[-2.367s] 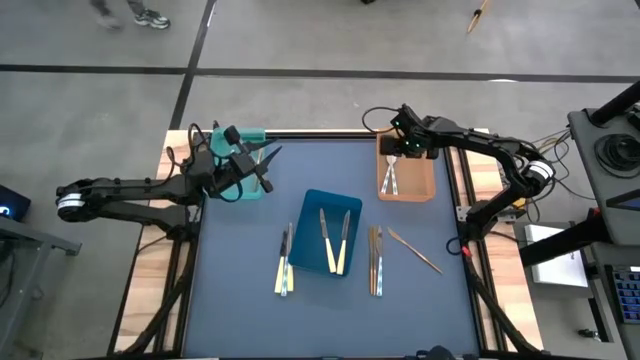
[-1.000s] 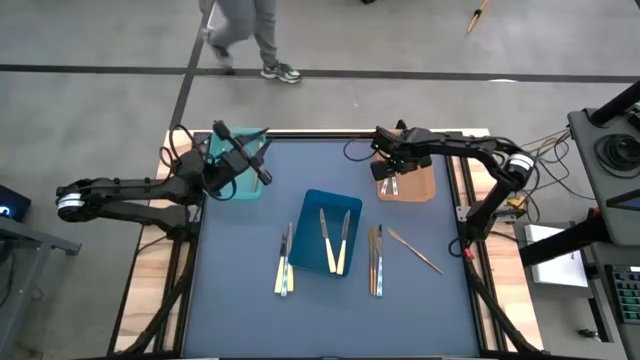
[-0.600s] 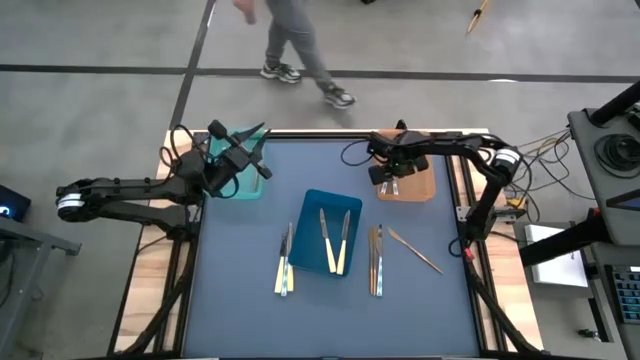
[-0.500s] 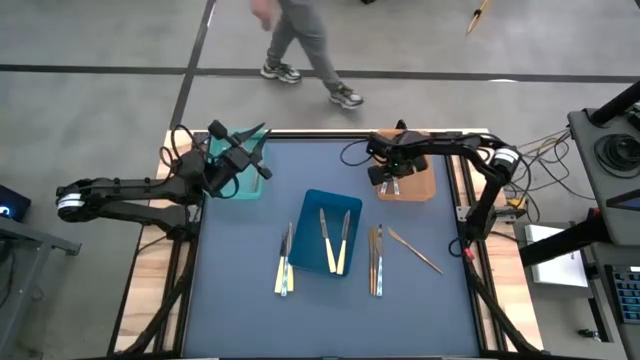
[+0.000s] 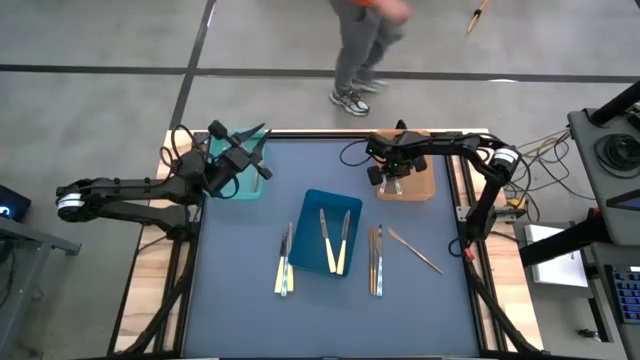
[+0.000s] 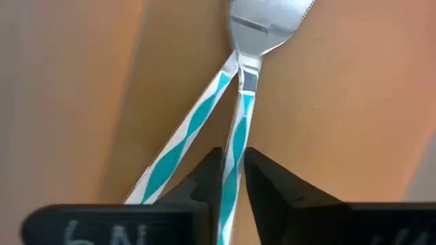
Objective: Sort silverware by color (type)
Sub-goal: Put the left blue and white knife into the orange bin
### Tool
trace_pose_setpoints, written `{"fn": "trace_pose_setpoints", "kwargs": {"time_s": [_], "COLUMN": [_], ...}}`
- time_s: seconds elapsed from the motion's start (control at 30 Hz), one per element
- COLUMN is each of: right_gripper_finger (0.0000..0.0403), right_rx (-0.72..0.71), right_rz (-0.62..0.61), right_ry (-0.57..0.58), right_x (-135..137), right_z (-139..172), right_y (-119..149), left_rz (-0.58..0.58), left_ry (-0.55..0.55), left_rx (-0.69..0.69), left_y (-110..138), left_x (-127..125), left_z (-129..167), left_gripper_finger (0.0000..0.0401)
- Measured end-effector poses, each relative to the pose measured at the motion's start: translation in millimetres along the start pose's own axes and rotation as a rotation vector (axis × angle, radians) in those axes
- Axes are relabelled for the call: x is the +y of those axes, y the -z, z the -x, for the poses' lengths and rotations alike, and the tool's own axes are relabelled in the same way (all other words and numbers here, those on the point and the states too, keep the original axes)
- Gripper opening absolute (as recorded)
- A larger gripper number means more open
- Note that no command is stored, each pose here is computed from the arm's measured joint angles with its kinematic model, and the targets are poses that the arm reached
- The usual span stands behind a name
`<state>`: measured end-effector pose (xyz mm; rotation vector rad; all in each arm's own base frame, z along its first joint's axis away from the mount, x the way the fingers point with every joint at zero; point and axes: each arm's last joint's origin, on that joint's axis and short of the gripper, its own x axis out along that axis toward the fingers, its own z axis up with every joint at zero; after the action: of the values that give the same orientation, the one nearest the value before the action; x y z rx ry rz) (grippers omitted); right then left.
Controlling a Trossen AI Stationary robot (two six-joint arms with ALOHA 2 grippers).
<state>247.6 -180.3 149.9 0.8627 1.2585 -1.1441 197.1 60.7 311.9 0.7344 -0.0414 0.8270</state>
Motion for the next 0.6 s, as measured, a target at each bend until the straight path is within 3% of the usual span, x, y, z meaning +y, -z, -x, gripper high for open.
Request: {"fn": "trace_pose_setpoints", "kwargs": {"time_s": [0.13,0.6], "right_gripper_finger": [0.0017,0.0018], "right_rx": [-0.001,-0.039], "right_rz": [0.004,-0.001], "right_ry": [0.003,0.019], "right_x": [0,-2], "right_z": [0,21], "right_y": [0,-6], "left_rz": [0.000,0.000], "left_ry": [0.000,0.001], "left_rx": [0.000,0.001], "left_y": [0,0], "left_x": [0,0], "left_z": [0,0], "left_gripper_finger": [0.0077,0.0077]}}
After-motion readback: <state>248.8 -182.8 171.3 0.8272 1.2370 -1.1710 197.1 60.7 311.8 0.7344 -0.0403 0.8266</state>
